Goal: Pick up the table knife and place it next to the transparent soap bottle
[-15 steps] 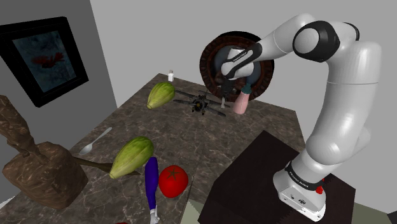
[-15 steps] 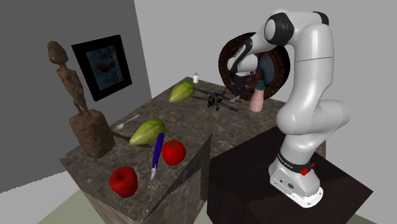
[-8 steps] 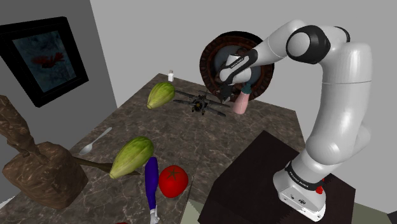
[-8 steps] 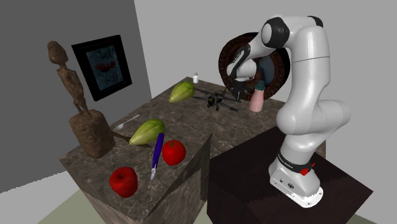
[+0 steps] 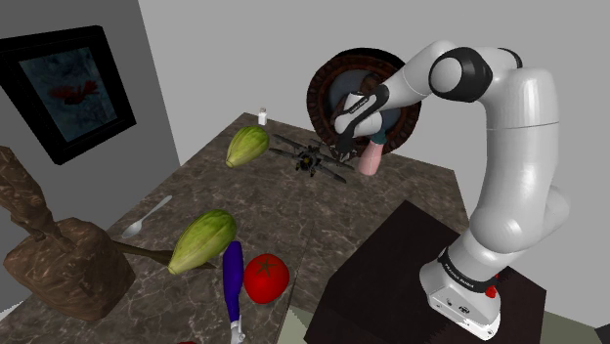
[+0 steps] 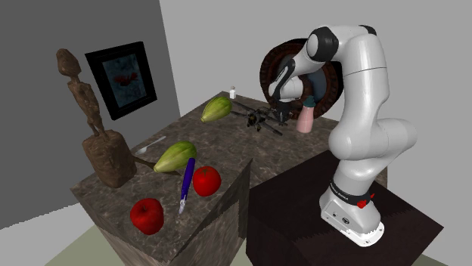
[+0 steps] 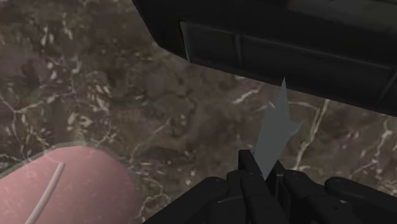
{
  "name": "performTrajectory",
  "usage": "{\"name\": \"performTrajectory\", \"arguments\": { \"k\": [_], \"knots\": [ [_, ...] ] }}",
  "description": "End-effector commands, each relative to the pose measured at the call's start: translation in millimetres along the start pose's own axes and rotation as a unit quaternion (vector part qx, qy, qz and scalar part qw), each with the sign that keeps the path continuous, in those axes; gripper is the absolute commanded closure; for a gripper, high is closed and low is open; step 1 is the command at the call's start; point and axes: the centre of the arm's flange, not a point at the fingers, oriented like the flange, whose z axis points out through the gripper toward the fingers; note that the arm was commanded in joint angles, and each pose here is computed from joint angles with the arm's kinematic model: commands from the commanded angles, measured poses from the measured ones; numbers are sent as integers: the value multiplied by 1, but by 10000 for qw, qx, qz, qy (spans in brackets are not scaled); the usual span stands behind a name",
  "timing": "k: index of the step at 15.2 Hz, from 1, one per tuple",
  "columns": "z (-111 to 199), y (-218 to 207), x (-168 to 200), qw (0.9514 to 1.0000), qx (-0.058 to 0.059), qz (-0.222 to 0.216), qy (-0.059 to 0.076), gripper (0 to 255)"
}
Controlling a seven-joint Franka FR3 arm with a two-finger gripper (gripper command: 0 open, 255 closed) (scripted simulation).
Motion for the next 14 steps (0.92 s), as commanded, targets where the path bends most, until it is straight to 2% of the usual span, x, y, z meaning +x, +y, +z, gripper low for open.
{"name": "performTrajectory", "arguments": {
  "k": [1,7,8,13,14],
  "knots": [
    [10,3,-2,10000,-38,5,-49,255],
    [10,3,-2,10000,-38,5,-49,255],
    [12,1,-3,10000,-38,5,-49,0],
    [10,3,-2,10000,-38,5,-49,0],
    [-3,3,-2,10000,-38,5,-49,0]
  ]
}}
